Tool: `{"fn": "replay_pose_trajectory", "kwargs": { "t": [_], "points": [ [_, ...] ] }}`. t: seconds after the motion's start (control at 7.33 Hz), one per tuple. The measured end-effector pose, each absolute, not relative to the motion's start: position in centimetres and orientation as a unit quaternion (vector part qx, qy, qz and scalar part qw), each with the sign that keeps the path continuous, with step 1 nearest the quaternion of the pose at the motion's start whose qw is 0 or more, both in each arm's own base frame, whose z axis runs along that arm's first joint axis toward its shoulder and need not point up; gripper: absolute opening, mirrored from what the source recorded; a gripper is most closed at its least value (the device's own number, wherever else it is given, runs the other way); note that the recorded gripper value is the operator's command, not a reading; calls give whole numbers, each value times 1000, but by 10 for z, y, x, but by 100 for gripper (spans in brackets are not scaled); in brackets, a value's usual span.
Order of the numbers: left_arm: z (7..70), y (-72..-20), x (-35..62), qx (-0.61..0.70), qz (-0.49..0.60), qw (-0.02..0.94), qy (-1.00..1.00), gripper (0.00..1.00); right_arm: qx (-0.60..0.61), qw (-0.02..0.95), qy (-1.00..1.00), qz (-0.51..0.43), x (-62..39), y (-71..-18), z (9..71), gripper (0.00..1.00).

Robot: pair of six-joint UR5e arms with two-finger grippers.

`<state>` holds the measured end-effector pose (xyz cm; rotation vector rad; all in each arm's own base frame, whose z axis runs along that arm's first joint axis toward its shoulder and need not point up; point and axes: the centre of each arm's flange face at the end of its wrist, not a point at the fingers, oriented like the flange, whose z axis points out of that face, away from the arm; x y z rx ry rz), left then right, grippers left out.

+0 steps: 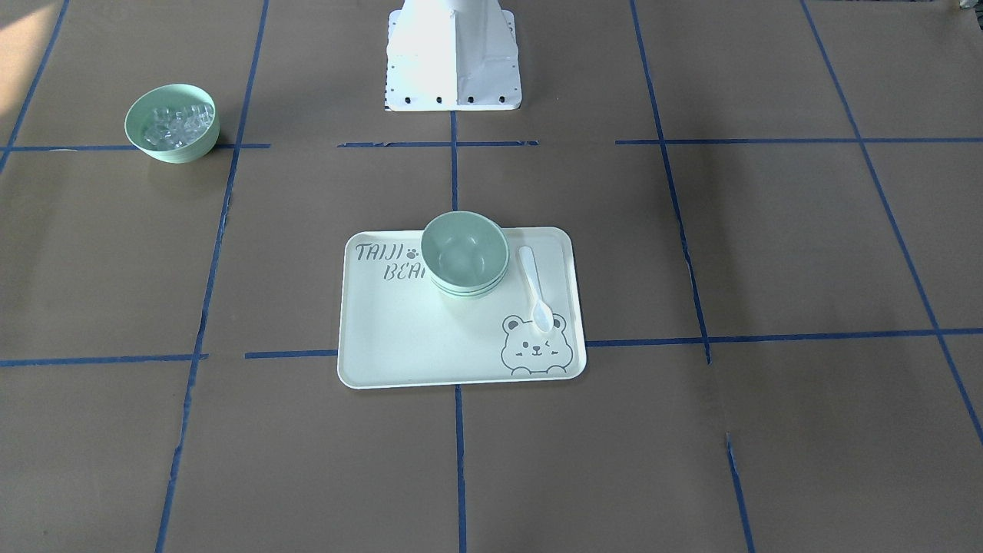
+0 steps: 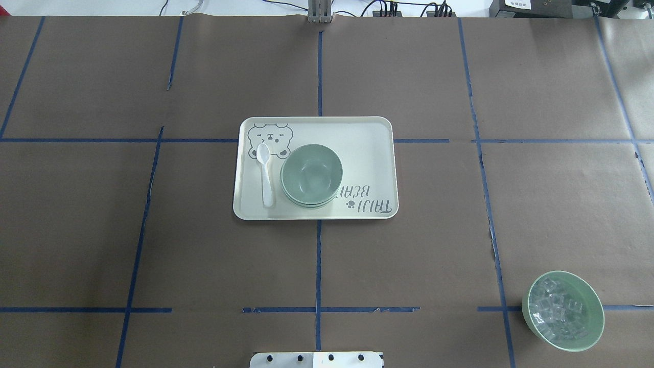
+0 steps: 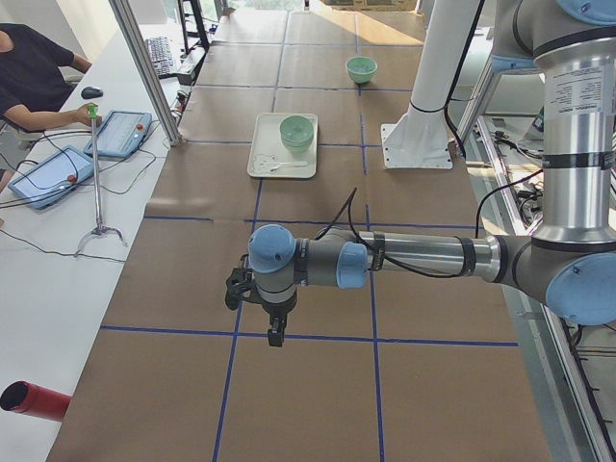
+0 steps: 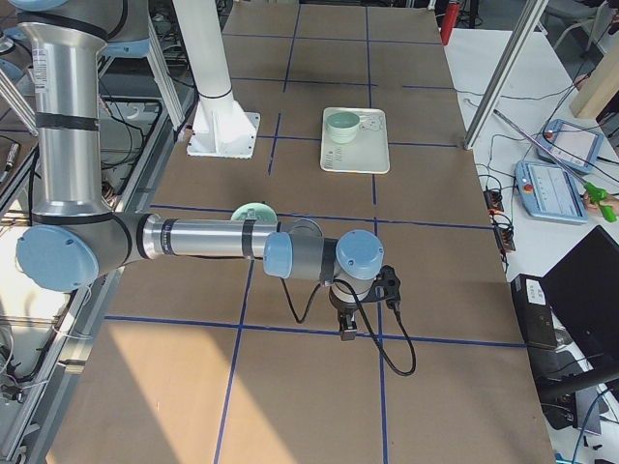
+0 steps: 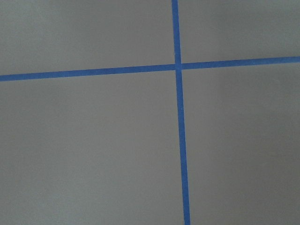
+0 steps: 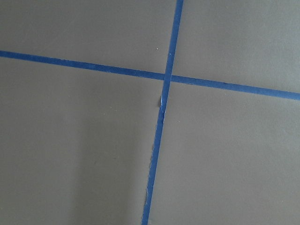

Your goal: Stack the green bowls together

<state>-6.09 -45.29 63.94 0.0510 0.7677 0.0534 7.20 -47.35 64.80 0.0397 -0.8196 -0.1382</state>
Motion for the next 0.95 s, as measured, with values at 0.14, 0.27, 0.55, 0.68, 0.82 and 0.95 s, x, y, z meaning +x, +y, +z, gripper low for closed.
{"fn": "replay_pose_trajectory", "kwargs": {
  "t": [0.14, 0.27, 0.55, 0.68, 0.82, 0.95],
  "points": [
    [639, -453, -61, 25, 26, 927, 374, 100, 19, 915, -398, -67, 72, -473, 648, 100],
    [639, -453, -61, 25, 26, 927, 374, 100, 19, 915, -398, -67, 72, -473, 648, 100],
    [639, -454, -61, 26, 27, 927, 374, 100, 21, 914, -399, -67, 72, -474, 646, 100],
    [639, -454, -61, 26, 27, 927, 374, 100, 22, 914, -399, -67, 72, -474, 645, 100],
    [639, -454, -61, 26, 27, 927, 374, 100, 22, 914, -399, -68, 72, -475, 644, 100],
    [639, -454, -61, 26, 27, 926, 374, 100, 23, 914, -398, -68, 72, -475, 644, 100]
  ]
}}
